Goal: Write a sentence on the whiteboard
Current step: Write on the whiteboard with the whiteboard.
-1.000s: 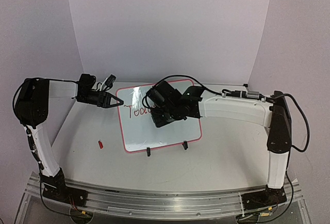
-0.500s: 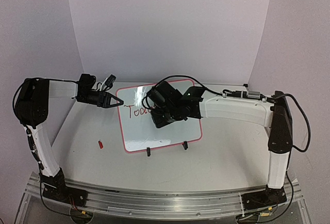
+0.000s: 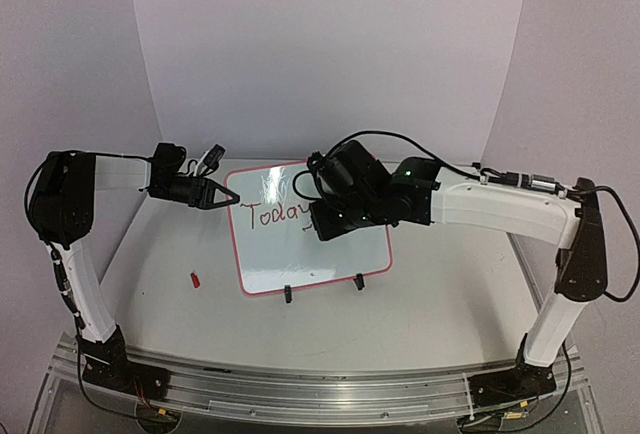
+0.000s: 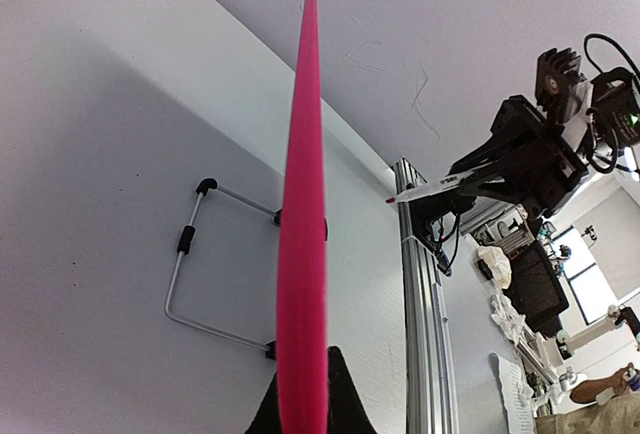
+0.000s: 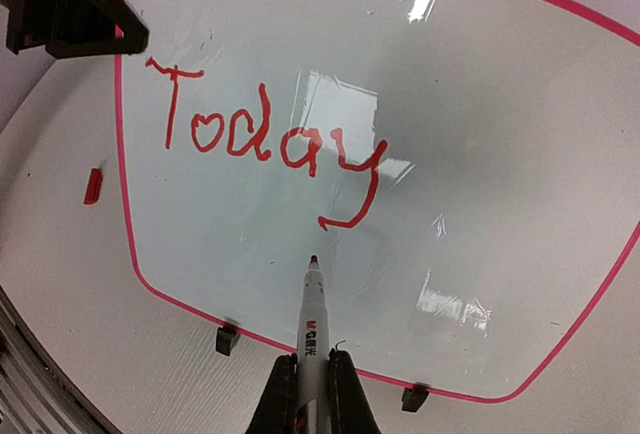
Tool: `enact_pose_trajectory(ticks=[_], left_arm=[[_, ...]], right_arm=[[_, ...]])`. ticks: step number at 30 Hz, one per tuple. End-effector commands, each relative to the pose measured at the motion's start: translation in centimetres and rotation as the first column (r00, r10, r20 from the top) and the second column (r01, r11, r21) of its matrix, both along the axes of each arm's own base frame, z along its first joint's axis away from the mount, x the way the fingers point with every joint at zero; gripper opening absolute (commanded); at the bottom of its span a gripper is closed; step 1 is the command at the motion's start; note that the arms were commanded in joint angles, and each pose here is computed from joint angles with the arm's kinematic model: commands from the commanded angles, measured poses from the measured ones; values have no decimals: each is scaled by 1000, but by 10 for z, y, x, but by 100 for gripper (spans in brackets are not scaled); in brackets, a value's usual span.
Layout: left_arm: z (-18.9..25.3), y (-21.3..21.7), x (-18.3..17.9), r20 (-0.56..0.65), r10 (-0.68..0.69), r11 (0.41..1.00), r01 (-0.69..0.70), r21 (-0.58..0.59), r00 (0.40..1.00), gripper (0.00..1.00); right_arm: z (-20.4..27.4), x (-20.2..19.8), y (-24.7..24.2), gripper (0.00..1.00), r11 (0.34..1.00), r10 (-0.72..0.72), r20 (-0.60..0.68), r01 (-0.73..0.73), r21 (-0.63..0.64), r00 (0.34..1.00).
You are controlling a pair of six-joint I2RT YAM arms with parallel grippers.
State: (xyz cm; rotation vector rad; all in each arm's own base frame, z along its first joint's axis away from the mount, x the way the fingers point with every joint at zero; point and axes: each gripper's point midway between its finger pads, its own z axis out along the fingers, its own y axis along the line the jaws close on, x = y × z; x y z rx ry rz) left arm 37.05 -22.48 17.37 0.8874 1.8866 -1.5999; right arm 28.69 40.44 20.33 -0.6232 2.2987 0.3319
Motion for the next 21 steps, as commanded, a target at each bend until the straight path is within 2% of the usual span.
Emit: enact_pose_trajectory(ticks=[1, 9, 21], left_arm=[[-19, -12, 1, 73, -17, 997, 12, 70, 997, 0], [-20, -13, 1, 69, -17, 998, 12, 69, 997, 0], [-21, -13, 1, 69, -18, 997, 13, 70, 997, 0]], right_arm=[[39, -1, -3, 0, 996, -5, 70, -1, 85, 998], [39, 28, -31, 0, 994, -105, 117, 100, 53, 987], [31, 63, -33, 0, 986, -159, 125, 151, 77, 979]])
